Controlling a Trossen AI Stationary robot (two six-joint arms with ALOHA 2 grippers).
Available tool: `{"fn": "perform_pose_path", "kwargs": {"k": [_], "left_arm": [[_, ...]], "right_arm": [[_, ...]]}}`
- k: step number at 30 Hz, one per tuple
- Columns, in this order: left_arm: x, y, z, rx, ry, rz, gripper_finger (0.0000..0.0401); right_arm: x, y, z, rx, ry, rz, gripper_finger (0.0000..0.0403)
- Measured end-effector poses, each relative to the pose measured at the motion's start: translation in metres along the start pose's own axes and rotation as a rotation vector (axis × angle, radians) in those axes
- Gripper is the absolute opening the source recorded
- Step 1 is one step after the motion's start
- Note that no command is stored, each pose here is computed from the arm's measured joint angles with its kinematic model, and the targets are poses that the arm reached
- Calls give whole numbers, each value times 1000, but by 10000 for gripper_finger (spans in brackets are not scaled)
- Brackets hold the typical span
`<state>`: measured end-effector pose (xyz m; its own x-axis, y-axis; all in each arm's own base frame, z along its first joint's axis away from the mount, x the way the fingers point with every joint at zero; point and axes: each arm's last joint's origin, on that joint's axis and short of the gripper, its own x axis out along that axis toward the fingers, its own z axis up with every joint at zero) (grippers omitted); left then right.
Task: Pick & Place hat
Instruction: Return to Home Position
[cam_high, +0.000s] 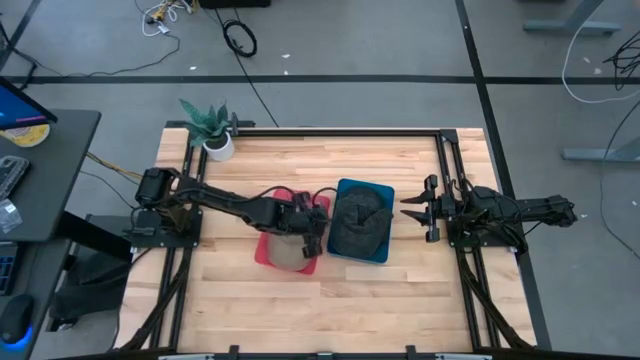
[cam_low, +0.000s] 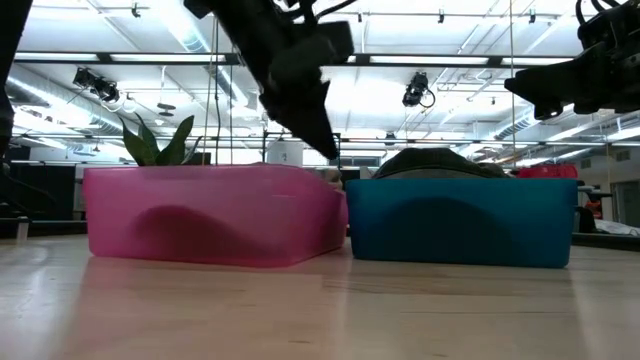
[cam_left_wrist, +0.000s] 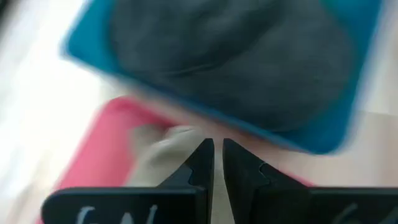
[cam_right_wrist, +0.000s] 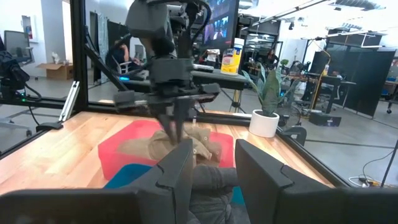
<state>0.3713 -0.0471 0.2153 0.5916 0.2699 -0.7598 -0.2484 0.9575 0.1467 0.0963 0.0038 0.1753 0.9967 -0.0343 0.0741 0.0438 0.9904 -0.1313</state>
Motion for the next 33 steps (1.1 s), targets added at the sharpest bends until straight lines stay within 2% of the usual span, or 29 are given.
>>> {"fn": "perform_pose_path", "kwargs": {"k": [3,5,8,17,27,33], "left_arm": [[-2,-8,3,72,-15,-166,39],[-3,-13,5,103,-47,-229,39],[-6,-19,8,124,-92,-247,39],[-6,-18,10,187,-112,-252,39],[-5,9,14,168,-75,-307,39],[-8,9,14,186,-70,-321,39]], "right_arm": [[0,0,0,0,0,0,123],[0,0,0,0,0,0,123],[0,0,0,0,0,0,123],[0,0,0,0,0,0,123],[0,0,0,0,1,0,123],[0,0,0,0,1,0,123]]}}
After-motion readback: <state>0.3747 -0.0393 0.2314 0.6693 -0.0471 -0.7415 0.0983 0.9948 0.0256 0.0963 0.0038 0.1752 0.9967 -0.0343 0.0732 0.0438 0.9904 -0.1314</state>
